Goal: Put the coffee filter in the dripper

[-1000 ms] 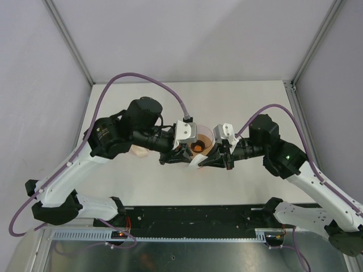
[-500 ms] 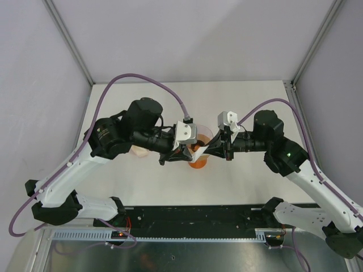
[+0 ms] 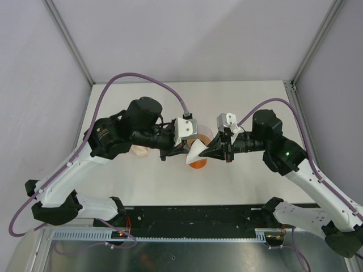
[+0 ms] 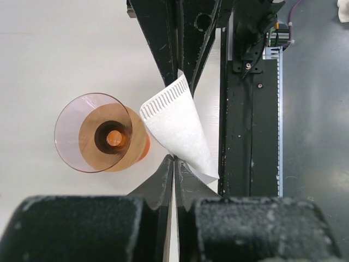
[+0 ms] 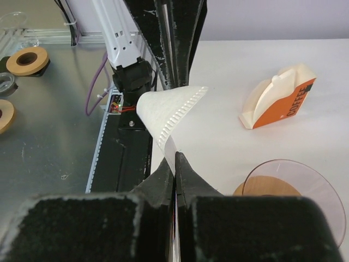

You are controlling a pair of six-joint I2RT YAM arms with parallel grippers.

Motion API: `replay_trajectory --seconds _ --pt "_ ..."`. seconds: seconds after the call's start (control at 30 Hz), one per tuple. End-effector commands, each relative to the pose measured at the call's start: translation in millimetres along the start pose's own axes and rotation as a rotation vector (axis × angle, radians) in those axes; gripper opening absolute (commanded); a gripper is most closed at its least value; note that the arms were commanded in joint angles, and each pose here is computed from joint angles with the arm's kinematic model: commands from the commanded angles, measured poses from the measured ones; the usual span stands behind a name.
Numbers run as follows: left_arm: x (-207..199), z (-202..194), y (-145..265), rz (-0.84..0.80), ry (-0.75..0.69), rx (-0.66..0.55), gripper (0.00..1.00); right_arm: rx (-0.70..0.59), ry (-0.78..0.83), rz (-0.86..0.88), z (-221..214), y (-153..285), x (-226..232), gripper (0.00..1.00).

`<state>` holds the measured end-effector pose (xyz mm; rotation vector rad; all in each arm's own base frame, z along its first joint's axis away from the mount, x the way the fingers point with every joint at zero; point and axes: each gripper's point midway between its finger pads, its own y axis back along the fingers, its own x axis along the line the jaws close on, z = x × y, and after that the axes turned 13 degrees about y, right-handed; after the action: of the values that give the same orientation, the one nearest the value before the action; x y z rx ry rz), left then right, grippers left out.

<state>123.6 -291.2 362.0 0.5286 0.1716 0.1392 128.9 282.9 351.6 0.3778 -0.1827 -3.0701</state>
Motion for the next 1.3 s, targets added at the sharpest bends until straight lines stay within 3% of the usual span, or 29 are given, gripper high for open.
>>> replay_trajectory --seconds 0.0,0.27,0.73,0.9,1.1,1.27 --pt "-3.3 21.2 11.7 0.011 -0.028 -0.076 0.09 -0.027 0.044 0.021 16.2 1.9 2.9 0.00" --pt "-21.6 17.4 13.5 -0.086 -0.035 -0.075 0.27 0.005 0.029 -0.043 9.9 3.4 -8.4 0.00" --pt "-30.6 13.5 11.7 -0.137 -0.001 -0.061 0.42 -0.006 0.024 -0.068 13.9 3.3 -13.4 0.00" --pt "-29.4 13.5 9.0 -0.133 0.024 -0.054 0.43 -0.014 0.018 -0.076 15.8 2.3 -15.8 0.00" --pt "-21.5 15.9 10.6 -0.088 0.005 -0.059 0.33 -0.006 0.016 -0.066 13.5 2.8 -13.3 0.00" --pt "-8.0 20.3 23.3 -0.004 -0.098 -0.075 0.47 0.007 0.022 -0.049 9.4 4.4 -9.7 0.00"
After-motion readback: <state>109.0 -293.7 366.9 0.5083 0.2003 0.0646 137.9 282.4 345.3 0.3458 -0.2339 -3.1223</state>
